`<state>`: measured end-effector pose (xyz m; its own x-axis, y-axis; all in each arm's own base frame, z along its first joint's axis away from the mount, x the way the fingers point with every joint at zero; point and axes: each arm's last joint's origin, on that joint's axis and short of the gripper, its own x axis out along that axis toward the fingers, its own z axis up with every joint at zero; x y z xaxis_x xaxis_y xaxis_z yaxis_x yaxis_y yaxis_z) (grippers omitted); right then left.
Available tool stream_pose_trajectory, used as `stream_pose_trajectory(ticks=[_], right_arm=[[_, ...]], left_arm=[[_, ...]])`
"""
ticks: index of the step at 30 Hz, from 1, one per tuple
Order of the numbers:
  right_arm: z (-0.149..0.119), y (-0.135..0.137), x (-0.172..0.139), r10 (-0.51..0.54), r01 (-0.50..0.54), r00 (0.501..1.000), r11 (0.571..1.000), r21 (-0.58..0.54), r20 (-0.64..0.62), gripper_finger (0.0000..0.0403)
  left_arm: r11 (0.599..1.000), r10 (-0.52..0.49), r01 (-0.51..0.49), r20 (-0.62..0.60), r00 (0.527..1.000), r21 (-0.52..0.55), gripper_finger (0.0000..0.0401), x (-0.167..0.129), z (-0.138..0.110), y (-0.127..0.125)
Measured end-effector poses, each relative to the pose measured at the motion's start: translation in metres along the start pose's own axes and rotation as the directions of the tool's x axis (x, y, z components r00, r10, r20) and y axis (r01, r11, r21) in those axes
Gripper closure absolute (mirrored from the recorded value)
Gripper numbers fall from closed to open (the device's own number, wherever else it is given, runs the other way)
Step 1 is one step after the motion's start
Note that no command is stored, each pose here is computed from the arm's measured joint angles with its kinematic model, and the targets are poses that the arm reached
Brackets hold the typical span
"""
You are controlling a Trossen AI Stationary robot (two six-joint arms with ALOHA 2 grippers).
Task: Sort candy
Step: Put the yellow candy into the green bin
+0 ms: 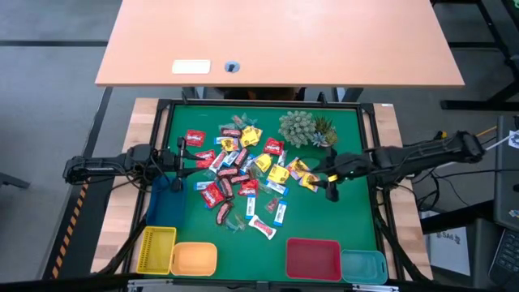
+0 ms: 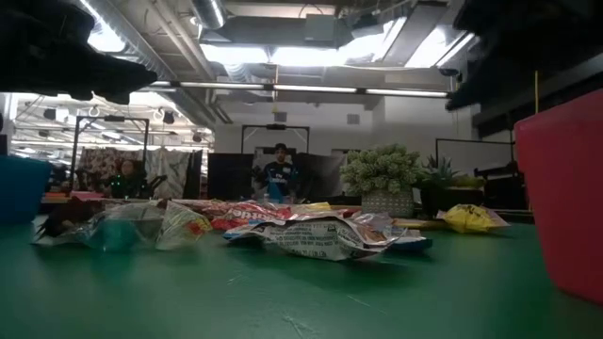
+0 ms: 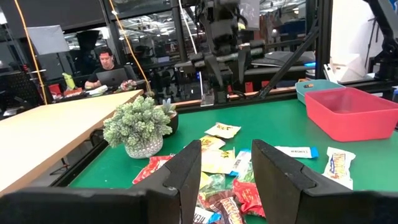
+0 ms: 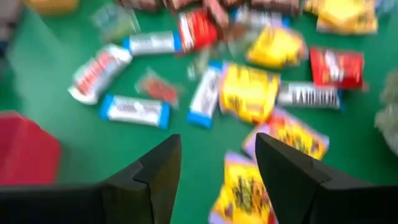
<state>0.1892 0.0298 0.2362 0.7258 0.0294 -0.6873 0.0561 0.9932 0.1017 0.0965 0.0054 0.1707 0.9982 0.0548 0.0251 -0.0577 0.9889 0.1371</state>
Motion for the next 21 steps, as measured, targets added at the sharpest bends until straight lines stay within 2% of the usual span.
stream_pose_trajectory(ticks=[3,11,21], right_arm=[[-0.007,-0.001,0.011,-0.033,0.032,0.995,0.999,-0.011,-0.094,0.0198],[-0.021,-0.006,0.039,-0.247,0.232,0.935,0.969,-0.089,-0.255,0.0198],[-0.037,-0.007,0.071,-0.296,0.257,0.865,0.955,-0.150,-0.404,0.0198]], left_arm=[[1.000,0.000,0.000,0.000,1.000,0.000,0.0273,0.000,0.000,0.000],[1.000,0.000,0.000,0.000,1.000,0.000,0.0273,0.000,0.000,0.000],[1.000,0.000,0.000,-0.001,1.000,0.001,0.0273,0.000,0.000,0.000]])
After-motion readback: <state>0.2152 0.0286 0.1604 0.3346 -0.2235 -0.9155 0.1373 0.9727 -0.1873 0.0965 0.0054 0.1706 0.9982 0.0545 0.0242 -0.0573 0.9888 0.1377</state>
